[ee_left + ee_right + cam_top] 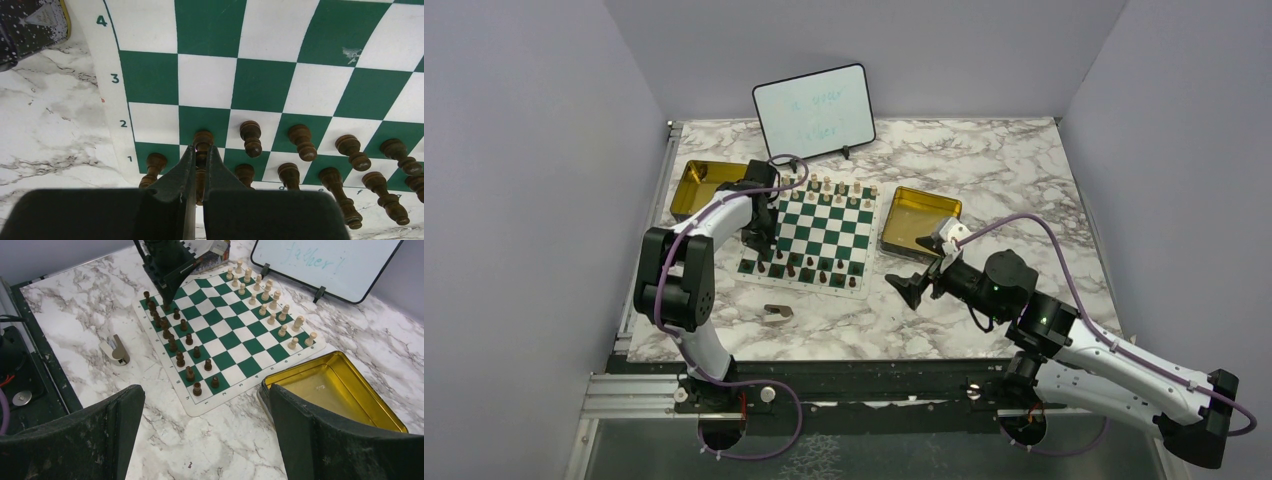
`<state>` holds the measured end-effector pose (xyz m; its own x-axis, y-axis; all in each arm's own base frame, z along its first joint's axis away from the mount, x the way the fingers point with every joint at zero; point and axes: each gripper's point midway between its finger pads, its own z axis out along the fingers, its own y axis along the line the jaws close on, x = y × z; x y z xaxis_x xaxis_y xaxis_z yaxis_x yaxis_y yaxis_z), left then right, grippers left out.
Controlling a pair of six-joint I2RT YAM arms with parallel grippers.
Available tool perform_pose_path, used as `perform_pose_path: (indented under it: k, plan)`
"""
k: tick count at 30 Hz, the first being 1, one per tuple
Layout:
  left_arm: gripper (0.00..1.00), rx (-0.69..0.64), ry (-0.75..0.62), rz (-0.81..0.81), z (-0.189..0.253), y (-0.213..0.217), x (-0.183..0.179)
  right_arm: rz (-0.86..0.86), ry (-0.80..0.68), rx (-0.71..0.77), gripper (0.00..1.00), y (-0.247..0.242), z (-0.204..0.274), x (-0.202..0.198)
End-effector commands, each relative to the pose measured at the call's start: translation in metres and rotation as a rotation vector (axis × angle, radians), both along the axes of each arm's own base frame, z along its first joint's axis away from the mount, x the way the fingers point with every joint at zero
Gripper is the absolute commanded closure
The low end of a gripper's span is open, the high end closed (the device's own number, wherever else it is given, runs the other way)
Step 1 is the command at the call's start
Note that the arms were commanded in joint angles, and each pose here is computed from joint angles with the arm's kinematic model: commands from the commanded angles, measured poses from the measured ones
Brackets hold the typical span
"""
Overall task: Set up the chess pieces on the board
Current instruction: Place the chess piece on the chessboard.
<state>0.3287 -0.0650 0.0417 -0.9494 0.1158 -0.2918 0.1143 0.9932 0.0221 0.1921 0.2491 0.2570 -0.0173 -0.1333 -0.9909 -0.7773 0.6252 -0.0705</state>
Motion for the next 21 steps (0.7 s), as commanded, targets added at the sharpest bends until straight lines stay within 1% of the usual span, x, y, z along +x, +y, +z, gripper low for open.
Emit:
perform_pose_path:
  k: [1,16,19,21]
  plan:
    - [0.95,-0.012,-0.041,-0.006,0.014,-0.002,0.014,0.013,-0.021,0.021,0.00,0.001,0.016,-0.003]
    - [0.94,-0.022,0.001,-0.009,0.001,-0.005,0.012,0.000,-0.028,0.020,0.00,-0.002,0.016,-0.002]
    - [0.89,-0.014,0.010,-0.013,-0.002,-0.004,0.011,0.001,-0.026,0.026,0.00,-0.002,0.016,-0.002]
    - [0.82,-0.015,0.013,-0.016,-0.003,-0.004,0.011,0.001,-0.026,0.027,0.00,-0.002,0.016,-0.002]
